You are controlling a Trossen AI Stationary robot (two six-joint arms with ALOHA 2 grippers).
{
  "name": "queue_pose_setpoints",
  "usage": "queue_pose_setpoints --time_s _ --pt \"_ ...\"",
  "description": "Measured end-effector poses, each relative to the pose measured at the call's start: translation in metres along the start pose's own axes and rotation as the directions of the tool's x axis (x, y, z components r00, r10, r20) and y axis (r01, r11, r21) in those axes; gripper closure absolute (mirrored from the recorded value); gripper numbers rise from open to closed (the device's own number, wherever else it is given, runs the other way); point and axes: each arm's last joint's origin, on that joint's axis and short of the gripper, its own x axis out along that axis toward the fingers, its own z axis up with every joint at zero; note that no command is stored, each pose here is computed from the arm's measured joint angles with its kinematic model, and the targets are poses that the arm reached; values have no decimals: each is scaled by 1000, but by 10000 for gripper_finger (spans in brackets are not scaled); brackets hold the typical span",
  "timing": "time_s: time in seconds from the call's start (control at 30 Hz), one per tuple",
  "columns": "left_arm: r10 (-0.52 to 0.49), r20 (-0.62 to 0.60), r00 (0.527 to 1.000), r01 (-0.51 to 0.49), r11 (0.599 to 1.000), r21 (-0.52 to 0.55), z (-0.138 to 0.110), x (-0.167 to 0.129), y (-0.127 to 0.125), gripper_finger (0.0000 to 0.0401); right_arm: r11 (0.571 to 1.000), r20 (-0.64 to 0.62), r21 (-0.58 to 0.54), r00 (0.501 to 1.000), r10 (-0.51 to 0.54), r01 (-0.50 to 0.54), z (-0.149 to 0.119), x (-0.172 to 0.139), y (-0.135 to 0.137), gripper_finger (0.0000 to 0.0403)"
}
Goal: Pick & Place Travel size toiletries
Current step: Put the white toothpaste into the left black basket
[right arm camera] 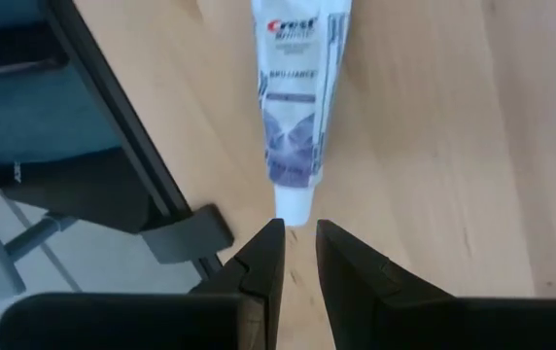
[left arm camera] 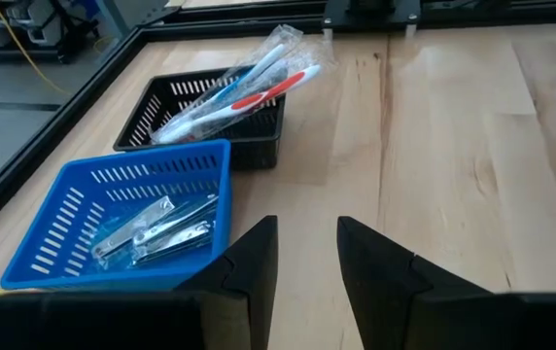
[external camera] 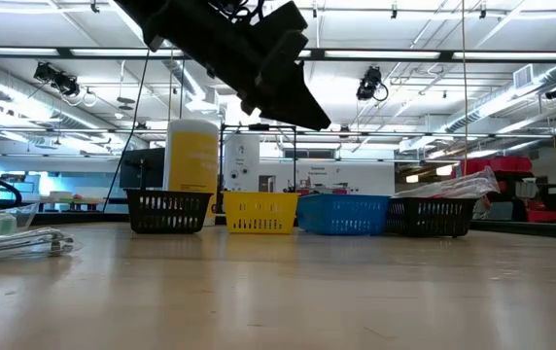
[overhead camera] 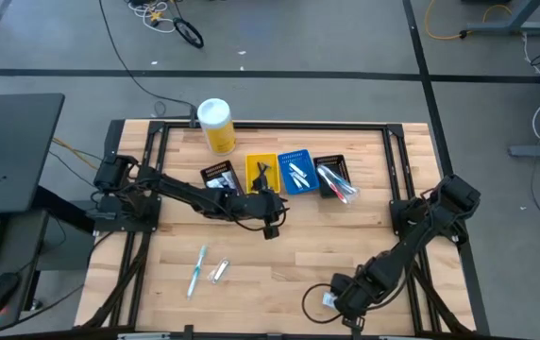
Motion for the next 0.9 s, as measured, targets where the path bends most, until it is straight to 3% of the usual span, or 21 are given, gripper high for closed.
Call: queue_pose_setpoints --time_s 0.3,0.57,0.9 --pt "-2 1 1000 2 998 -60 0 0 0 283 1000 7 22 1000 -2 2 1 0 0 331" --pt "-1 1 1000 2 998 -60 0 0 0 283 997 111 69 993 -43 36 4 0 -2 331" --pt "-2 2 1000 2 998 -59 0 0 0 283 985 61 158 995 -82 71 -11 2 -2 331"
